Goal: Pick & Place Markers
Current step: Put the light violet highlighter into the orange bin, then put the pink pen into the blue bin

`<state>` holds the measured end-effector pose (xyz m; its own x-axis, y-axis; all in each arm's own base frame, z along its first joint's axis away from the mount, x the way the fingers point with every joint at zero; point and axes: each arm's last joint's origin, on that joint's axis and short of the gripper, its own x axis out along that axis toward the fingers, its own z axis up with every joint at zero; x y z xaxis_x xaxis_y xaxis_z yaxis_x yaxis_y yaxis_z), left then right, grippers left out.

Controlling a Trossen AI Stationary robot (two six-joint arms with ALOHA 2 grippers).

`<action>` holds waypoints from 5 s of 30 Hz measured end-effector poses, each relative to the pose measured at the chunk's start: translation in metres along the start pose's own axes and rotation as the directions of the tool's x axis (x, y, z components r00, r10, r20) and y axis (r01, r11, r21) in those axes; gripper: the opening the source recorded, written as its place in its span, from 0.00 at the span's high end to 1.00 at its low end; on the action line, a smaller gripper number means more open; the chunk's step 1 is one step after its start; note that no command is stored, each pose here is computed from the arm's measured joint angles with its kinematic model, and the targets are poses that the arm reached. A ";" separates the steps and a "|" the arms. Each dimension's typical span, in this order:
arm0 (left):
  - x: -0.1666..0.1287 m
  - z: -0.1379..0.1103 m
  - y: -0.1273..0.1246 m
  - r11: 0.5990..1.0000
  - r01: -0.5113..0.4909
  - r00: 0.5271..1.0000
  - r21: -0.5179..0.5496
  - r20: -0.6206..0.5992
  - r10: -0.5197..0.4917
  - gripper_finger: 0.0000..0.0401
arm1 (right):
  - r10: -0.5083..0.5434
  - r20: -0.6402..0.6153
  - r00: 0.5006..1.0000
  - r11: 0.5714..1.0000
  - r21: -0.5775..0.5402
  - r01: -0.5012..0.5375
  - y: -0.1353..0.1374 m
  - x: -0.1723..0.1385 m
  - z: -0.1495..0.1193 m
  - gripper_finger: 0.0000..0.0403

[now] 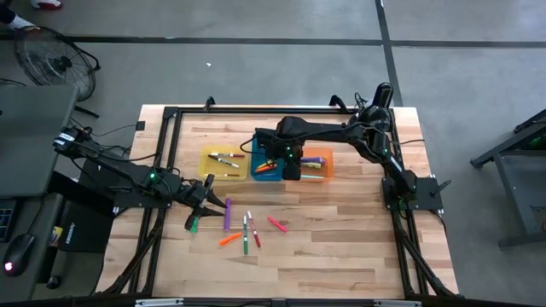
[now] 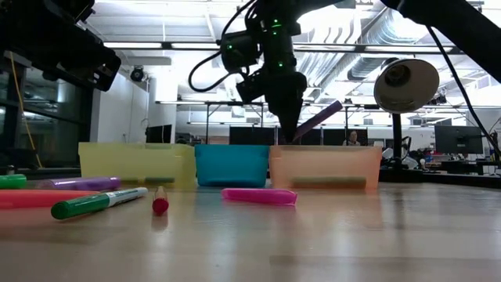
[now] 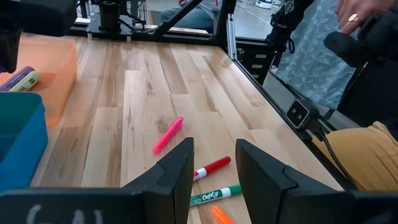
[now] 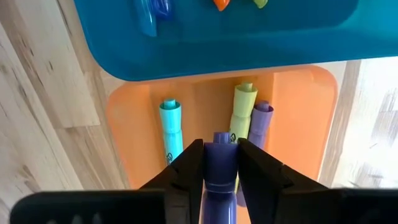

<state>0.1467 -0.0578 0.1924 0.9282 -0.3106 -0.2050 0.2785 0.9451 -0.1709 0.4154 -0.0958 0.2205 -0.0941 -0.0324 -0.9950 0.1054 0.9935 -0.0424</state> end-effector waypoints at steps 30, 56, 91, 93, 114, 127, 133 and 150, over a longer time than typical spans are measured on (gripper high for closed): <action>0.000 -0.001 0.000 1.000 -0.005 1.000 -0.022 -0.006 0.005 0.71 | -0.091 -0.022 0.996 0.996 -0.024 0.090 -0.011 0.060 -0.003 0.79; 0.000 -0.001 0.000 0.999 -0.010 1.000 -0.039 -0.005 0.009 0.71 | -0.205 0.017 0.979 0.979 0.030 0.204 -0.009 0.002 -0.029 0.51; 0.000 -0.002 0.001 0.997 -0.035 0.999 -0.069 -0.017 0.034 0.71 | -0.007 0.494 0.869 0.987 0.145 -0.075 0.186 -0.059 -0.045 0.51; 0.000 -0.003 0.001 0.997 -0.037 0.999 -0.068 -0.024 0.035 0.71 | 0.000 0.503 0.864 0.989 0.128 -0.075 0.196 -0.052 -0.041 0.51; 0.000 -0.005 0.002 0.996 -0.051 0.998 -0.074 -0.052 0.047 0.71 | -0.037 0.393 0.919 0.968 0.242 -0.064 0.224 0.025 -0.010 0.52; 0.000 -0.007 0.002 0.995 -0.055 0.997 -0.082 -0.066 0.050 0.71 | -0.051 0.361 0.931 0.962 0.269 -0.051 0.229 0.048 -0.004 0.52; 0.000 -0.007 0.002 0.995 -0.055 0.997 -0.082 -0.067 0.049 0.71 | -0.046 0.363 0.931 0.929 0.358 -0.093 0.230 0.049 -0.003 0.52; -0.001 -0.010 0.003 0.993 -0.064 0.994 -0.104 -0.096 0.054 0.71 | -0.091 0.361 0.928 0.868 0.486 -0.105 0.230 0.058 0.000 0.52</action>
<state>0.1447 -0.0559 0.1828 0.9140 -0.2675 -0.3050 0.1916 0.9474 -0.2565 0.4342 0.1308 0.1530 0.2610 -0.1594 -0.9521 0.5827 0.8123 0.0237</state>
